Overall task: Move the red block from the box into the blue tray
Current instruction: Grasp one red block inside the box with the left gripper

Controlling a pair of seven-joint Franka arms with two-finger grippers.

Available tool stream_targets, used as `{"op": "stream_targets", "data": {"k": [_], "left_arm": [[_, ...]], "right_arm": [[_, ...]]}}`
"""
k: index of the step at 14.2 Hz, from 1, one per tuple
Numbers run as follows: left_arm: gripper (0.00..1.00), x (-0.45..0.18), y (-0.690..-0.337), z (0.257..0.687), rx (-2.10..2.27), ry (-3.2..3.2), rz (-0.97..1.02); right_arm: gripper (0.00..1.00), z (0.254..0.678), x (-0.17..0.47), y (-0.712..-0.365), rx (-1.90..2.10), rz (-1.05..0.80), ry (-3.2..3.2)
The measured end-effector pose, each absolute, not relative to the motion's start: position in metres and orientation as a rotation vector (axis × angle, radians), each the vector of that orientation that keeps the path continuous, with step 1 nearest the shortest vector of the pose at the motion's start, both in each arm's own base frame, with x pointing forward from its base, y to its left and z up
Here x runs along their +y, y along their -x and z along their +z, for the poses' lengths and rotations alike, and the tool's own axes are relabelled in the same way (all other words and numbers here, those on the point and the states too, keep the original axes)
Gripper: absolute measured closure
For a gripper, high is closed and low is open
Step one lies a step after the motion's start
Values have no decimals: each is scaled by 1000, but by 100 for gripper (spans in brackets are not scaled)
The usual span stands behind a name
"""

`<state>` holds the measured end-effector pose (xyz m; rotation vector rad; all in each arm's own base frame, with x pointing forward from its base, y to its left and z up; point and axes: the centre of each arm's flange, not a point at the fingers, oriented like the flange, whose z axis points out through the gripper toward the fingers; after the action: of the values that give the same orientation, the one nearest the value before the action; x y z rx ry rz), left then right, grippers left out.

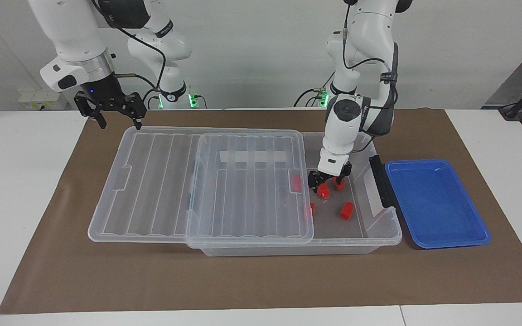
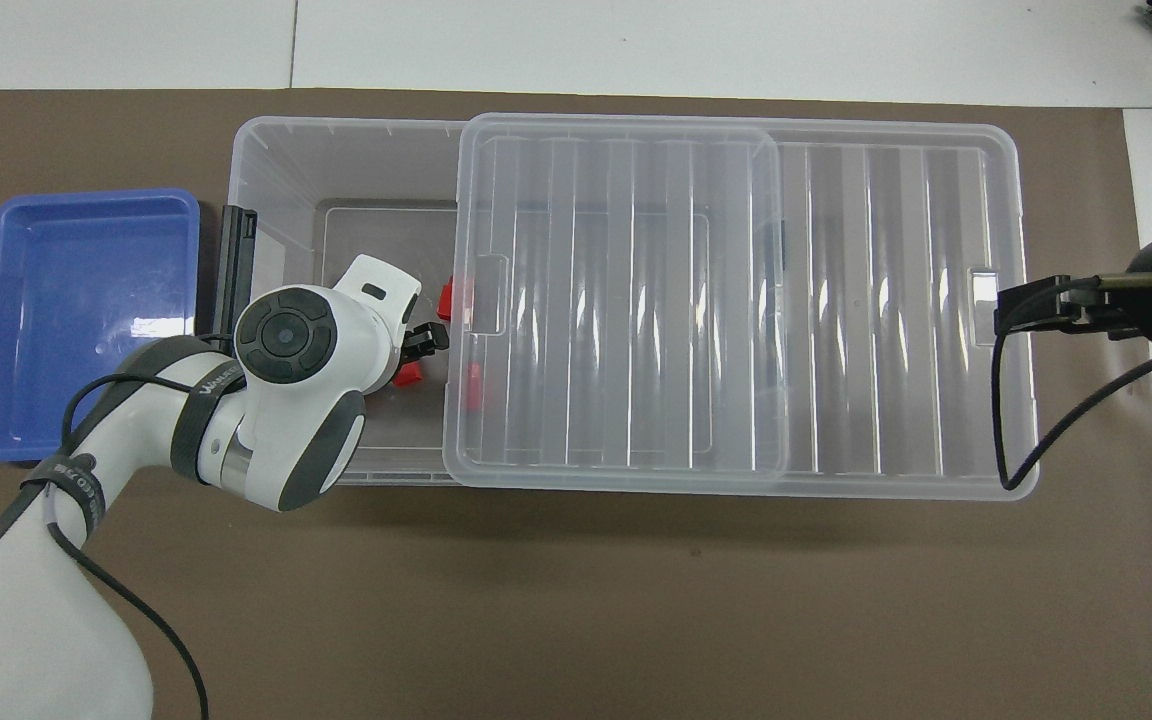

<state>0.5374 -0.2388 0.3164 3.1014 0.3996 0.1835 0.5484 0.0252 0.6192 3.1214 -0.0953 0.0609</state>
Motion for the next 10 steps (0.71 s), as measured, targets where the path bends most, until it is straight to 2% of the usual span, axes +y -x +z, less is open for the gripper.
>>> {"op": "stream_targets", "data": {"k": [8, 10], "left_arm": [[0, -255, -529, 312, 401, -3098, 179], [4, -256, -528, 310, 400, -3100, 175]], "right_arm": [[0, 607, 24, -554, -97, 27, -3121], [0, 607, 24, -554, -99, 26, -3121]]}}
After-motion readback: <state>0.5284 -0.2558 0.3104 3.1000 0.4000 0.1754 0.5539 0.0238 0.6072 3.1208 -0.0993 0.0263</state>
